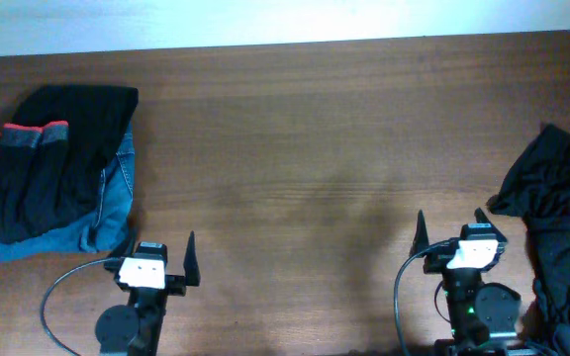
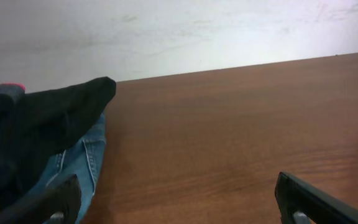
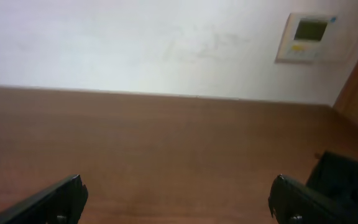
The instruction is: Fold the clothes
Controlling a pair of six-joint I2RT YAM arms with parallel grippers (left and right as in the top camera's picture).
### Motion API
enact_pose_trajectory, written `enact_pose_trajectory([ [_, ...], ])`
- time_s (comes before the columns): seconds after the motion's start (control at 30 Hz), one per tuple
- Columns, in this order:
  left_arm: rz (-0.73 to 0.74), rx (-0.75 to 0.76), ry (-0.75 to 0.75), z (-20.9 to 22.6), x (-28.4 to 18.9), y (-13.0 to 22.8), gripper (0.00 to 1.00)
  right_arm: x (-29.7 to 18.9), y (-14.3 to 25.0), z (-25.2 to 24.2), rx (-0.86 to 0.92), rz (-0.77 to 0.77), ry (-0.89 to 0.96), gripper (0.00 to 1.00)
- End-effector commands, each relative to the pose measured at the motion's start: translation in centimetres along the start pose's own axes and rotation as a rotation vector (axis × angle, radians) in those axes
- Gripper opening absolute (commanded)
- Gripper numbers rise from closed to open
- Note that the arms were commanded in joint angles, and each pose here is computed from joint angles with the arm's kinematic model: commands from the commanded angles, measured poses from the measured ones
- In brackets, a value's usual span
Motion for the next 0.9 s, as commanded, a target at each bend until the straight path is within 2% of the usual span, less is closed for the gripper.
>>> enact_pose_trajectory([
  [0.0,-0.052,-0.023,-0.051,0.1,-0.7,-3.6,0.99,-0.5,-3.3,-1.0,0.014,-0.017,0.023,0.99],
  [0.27,0.007,-0.025,-0.092,0.1,0.9,-8.2,0.99,1.8,-6.7,-2.0,0.011,0.150,0.001,0.99],
  [0.4,0.064,-0.026,-0.104,0.1,3.0,-10.6,0.99,3.9,-8.7,-2.5,0.004,0.282,-0.033,0.99],
  [0.7,0.411,-0.043,-0.101,-0.1,8.4,-12.4,0.99,8.8,-11.0,-2.4,0.005,0.602,-0.165,0.99],
  [0.8,0.471,-0.047,-0.103,-0.1,9.7,-13.0,0.99,10.2,-10.7,-3.1,-0.001,0.667,-0.122,0.99],
  [0.87,0.479,-0.048,-0.105,-0.1,10.3,-13.2,0.99,11.0,-9.9,-4.6,0.056,0.713,-0.005,0.99],
])
Point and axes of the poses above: each gripper's point midway between its finger pads, its own x axis out along the fingers, its own z axis along the line the jaws close on, y = z × x, the point moved 7 cm from there along -x, back along the fingers, and after that the axes turned 10 degrees about -x, right-handed, at the moved point
